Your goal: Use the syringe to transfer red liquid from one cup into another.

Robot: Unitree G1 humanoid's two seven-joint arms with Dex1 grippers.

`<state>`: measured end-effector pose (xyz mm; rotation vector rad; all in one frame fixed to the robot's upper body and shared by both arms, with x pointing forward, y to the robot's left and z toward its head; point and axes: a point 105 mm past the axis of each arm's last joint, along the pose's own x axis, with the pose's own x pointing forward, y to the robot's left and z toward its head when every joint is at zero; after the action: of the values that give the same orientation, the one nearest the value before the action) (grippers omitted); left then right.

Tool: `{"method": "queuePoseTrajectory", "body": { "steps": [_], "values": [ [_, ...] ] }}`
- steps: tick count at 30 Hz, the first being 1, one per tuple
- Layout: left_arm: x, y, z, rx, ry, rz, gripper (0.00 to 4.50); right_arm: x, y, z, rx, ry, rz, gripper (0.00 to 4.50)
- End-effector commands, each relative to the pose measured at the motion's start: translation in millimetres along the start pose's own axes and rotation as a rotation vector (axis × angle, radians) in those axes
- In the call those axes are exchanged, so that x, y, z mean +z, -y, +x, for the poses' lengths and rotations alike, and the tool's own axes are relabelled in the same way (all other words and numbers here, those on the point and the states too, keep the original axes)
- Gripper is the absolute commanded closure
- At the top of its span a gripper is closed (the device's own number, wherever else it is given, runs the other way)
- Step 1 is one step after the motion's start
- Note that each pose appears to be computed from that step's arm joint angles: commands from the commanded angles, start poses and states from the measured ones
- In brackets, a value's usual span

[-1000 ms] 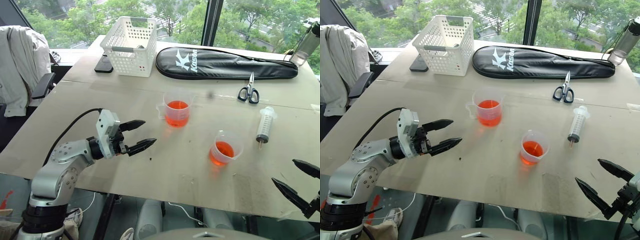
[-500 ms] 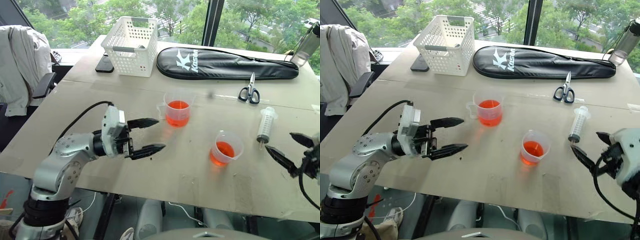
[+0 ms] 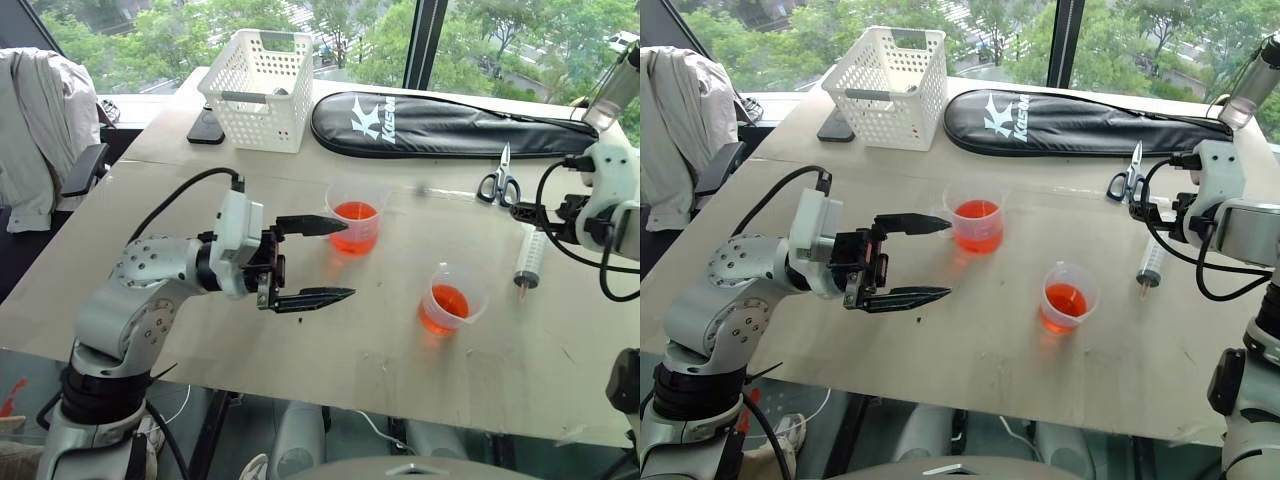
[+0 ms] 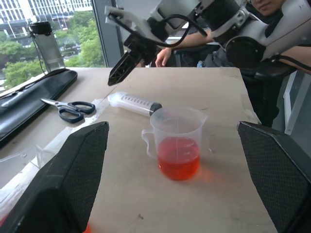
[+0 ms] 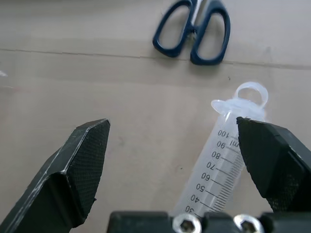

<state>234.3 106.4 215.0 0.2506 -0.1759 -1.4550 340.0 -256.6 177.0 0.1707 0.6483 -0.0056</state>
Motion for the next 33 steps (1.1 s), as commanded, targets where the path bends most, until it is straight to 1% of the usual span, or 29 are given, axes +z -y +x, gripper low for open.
{"method": "queuePoseTrajectory", "body": {
  "steps": [1,3,8,10,13,16,17,18,19,22,23,24,27,28,30,31,33],
  "values": [
    [4.7,5.9,-0.7,0.006,0.017,0.021,0.19,3.6,10.5,4.9,-0.095,-0.056,0.031,0.0],
    [3.5,8.5,-1.0,0.012,0.015,0.018,0.19,3.2,13.7,8.3,-0.142,-0.094,0.028,0.0],
    [3.0,10.8,-2.1,0.035,0.014,0.013,0.19,2.1,12.6,14.2,-0.164,-0.169,0.038,0.0],
    [2.7,11.3,-2.1,0.04,0.013,0.012,0.19,-3.1,13.7,18.6,-0.173,-0.214,0.044,0.0],
    [1.9,11.9,-2.1,0.046,0.011,0.012,0.19,-18.6,19.5,26.8,-0.196,-0.297,0.057,0.0],
    [2.7,11.6,-2.8,0.049,0.011,0.013,0.19,-31.7,24.3,31.9,-0.211,-0.351,0.063,0.0],
    [3.1,11.3,-3.2,0.051,0.011,0.014,0.0,-34.4,25.4,33.0,-0.214,-0.36,0.062,0.52],
    [3.5,11.1,-3.3,0.051,0.01,0.015,0.0,-37.1,26.9,33.8,-0.22,-0.368,0.059,0.71],
    [3.7,11.0,-3.3,0.051,0.01,0.016,0.0,-39.5,28.5,34.7,-0.225,-0.373,0.061,1.3],
    [5.1,10.1,-3.1,0.051,0.011,0.017,0.0,-44.9,32.1,36.5,-0.228,-0.379,0.072,2.6],
    [5.7,9.5,-3.1,0.052,0.012,0.018,0.0,-45.8,32.5,36.7,-0.224,-0.378,0.073,2.9],
    [6.2,9.0,-3.1,0.052,0.013,0.017,0.0,-46.2,32.3,37.0,-0.216,-0.376,0.074,2.9],
    [9.3,6.5,-2.3,0.06,0.028,0.007,0.0,-41.6,29.8,32.5,-0.168,-0.321,0.054,2.9],
    [10.6,5.3,-2.1,0.064,0.036,0.002,0.0,-37.7,27.2,29.0,-0.144,-0.277,0.028,2.9],
    [13.6,0.9,-2.1,0.085,0.055,-0.014,0.0,-17.0,6.3,19.8,0.031,-0.06,0.037,2.9],
    [14.7,-0.6,-2.3,0.093,0.062,-0.02,0.0,-10.5,-0.9,14.6,0.096,0.013,0.047,2.9],
    [21.5,-9.3,-3.2,0.139,0.105,-0.056,0.0,10.0,-25.1,-6.5,0.248,0.196,0.029,2.9]
  ]
}}
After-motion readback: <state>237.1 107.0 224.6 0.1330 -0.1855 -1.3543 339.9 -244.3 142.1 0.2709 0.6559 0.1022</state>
